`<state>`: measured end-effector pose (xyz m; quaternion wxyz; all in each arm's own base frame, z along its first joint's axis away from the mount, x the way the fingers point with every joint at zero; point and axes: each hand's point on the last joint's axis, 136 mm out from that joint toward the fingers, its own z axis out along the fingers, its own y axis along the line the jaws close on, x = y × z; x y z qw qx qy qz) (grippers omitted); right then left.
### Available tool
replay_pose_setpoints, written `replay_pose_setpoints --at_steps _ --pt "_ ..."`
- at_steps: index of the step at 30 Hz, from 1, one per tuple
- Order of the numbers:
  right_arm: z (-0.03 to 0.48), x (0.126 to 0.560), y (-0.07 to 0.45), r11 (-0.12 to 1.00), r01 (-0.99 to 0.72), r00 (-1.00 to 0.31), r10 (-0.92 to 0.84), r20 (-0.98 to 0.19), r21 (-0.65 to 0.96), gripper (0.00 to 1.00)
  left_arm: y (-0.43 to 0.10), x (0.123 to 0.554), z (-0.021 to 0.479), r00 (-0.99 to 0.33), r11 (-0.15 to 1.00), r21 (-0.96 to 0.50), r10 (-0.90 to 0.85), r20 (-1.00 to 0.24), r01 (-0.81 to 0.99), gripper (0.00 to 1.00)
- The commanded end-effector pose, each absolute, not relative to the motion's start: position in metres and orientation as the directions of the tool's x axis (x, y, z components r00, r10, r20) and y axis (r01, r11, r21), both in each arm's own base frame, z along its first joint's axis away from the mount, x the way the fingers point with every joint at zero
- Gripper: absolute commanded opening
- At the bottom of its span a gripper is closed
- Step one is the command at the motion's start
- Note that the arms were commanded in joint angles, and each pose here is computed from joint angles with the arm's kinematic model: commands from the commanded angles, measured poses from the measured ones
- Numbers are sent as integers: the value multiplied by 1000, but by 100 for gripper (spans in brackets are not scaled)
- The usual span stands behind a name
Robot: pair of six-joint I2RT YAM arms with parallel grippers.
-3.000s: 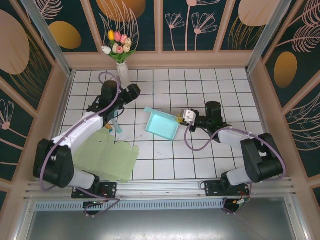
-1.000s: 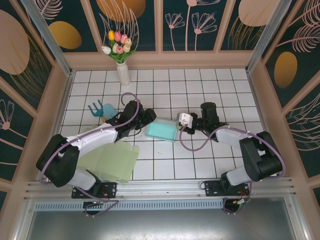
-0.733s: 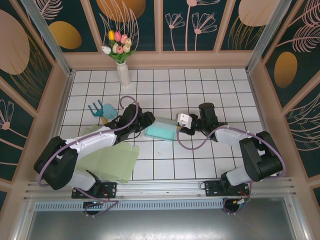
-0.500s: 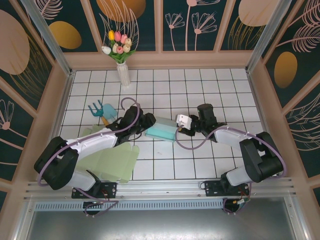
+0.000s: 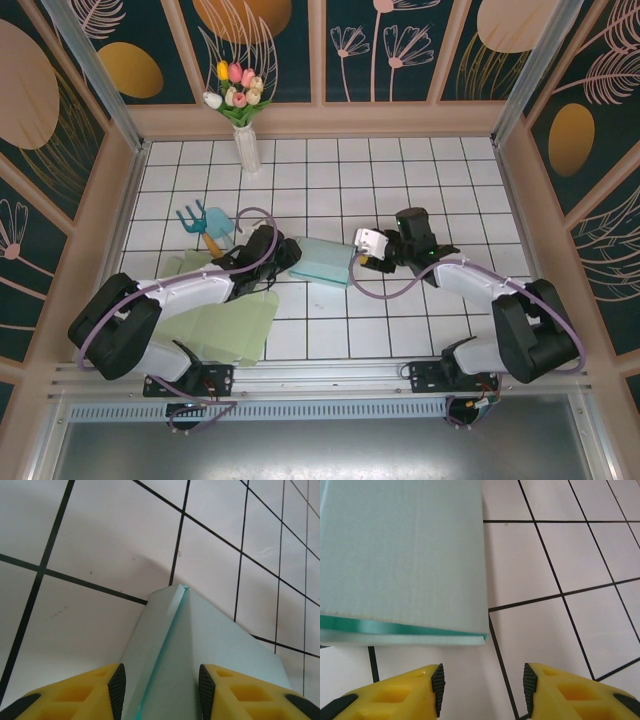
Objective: Fold the paper box
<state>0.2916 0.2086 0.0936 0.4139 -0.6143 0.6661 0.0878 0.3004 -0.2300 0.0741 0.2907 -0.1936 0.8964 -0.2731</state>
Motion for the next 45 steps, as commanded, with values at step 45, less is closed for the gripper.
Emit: replay_pose_setpoints --at_steps 45 --pt "34 278 237 918 18 -795 254 -551 397 56 -183 295 63 -717 922 -359 -347 -604 -144 53"
